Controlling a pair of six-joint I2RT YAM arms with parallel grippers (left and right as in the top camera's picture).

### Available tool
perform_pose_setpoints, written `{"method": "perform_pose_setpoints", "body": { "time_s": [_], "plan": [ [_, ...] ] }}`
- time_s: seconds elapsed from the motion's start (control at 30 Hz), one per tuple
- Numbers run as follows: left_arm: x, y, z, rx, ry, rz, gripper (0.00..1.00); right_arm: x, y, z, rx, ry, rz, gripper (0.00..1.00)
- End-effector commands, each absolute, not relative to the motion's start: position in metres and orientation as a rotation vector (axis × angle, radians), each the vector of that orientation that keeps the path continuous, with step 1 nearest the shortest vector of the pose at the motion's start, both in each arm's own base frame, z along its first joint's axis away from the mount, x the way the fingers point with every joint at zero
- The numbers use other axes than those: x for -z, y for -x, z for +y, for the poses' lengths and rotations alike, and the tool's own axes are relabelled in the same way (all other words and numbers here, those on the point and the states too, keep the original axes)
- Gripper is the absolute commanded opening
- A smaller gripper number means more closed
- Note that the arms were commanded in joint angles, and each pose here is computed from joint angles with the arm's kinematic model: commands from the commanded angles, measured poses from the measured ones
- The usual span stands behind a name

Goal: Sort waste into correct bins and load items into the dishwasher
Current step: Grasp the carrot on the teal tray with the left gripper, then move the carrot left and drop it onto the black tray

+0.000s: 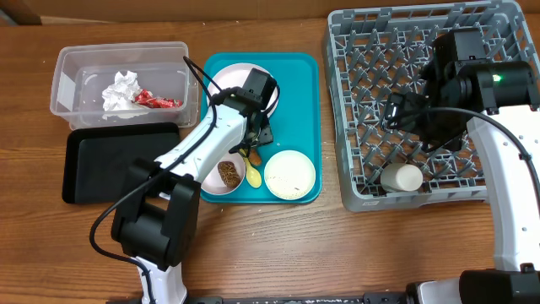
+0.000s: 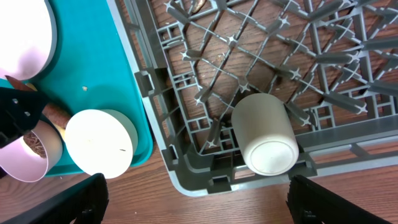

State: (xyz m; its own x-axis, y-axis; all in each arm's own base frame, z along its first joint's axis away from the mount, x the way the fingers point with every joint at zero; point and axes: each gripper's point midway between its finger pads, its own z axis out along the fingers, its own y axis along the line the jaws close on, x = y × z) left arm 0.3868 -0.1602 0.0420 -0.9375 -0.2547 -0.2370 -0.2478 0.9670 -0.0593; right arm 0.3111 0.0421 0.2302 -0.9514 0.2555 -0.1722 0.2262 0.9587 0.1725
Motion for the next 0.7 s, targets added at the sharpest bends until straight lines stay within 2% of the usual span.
{"method": "perform_pose_setpoints", "body": {
  "time_s": [0.0, 0.1, 0.23, 0.5, 0.57, 0.67],
  "plan": [
    [-0.036, -0.388, -0.151, 0.013, 0.394, 2.833, 0.59, -0.234, -0.310, 0.045, -0.230, -0.340, 2.906, 0.94],
    [-0.030, -0.389, -0.149, -0.001, 0.377, 2.817, 0.58, -0.233, -0.310, 0.044, -0.229, -0.340, 2.910, 0.94],
    [-0.029, -0.394, -0.148, -0.012, 0.374, 2.797, 0.45, -0.233, -0.309, 0.044, -0.228, -0.341, 2.912, 0.94],
    [-0.002, -0.390, -0.150, -0.031, 0.371, 2.855, 0.36, -0.233, -0.308, 0.044, -0.226, -0.336, 2.916, 0.94],
    [-0.002, -0.391, -0.150, -0.029, 0.367, 2.852, 0.29, -0.233, -0.308, 0.044, -0.226, -0.335, 2.915, 0.94],
    [-0.004, -0.394, -0.154, -0.004, 0.326, 2.853, 0.10, -0.233, -0.308, 0.044, -0.221, -0.336, 2.915, 0.94]
  ]
}}
